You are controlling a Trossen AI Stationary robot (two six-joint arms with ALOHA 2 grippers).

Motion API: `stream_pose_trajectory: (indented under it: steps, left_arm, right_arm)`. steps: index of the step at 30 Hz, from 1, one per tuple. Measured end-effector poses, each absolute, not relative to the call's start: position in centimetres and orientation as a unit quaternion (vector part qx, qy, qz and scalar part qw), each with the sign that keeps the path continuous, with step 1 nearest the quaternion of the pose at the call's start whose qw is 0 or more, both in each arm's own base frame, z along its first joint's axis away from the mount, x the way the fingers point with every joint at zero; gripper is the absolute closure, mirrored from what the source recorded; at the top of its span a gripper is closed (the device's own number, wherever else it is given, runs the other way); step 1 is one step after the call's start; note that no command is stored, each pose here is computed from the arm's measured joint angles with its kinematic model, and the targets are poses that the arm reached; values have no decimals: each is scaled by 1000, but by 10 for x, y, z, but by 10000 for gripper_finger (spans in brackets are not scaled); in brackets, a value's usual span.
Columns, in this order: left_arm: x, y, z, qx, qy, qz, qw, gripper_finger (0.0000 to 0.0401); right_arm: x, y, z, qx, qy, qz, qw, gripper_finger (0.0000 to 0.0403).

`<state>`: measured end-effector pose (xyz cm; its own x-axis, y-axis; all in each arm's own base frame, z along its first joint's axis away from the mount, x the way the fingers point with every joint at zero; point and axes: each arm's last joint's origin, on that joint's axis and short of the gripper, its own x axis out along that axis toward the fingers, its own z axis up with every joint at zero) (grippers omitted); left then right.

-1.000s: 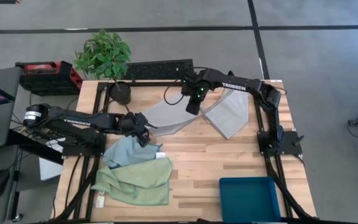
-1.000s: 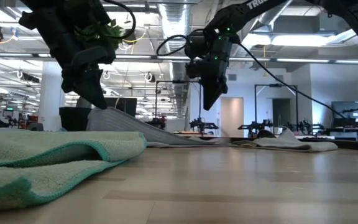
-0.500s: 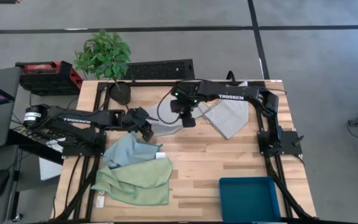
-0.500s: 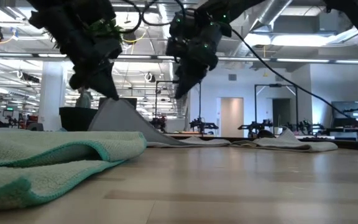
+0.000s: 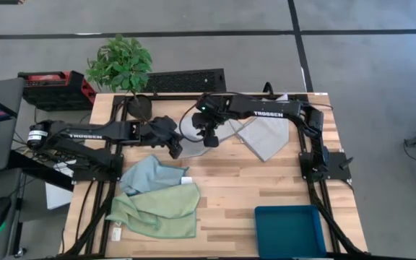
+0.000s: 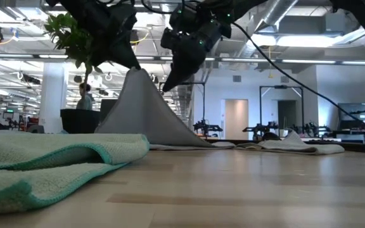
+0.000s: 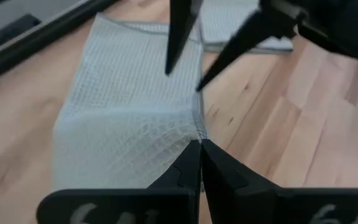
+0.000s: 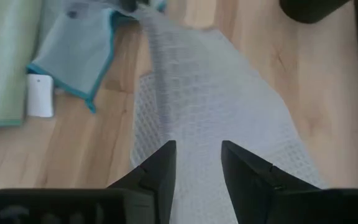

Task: Fold microfiber towels
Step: Fold the left gray microfiber towel

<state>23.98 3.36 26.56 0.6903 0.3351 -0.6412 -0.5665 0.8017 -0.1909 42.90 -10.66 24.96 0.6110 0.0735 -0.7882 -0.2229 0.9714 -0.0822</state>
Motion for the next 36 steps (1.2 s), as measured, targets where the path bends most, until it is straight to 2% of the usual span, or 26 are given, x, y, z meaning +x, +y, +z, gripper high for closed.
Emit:
stream_pose_trajectory:
  steps: [7, 21, 29, 36]
  left_arm:
    - [240, 37, 268, -189, 297, 261, 899, 401]
    - [241, 37, 271, -195, 281, 259, 903, 401]
    - [244, 36, 295, -195, 268, 236, 913, 401]
    - [240, 35, 312, -190, 295, 237, 906, 401]
  right_arm:
    - [432, -99, 251, -86, 420, 101, 898, 259]
    - [439, -99, 255, -89, 391, 77, 913, 266]
    - [436, -102, 246, -105, 413, 31, 904, 276]
    - [429, -105, 233, -107, 453, 11, 885, 276]
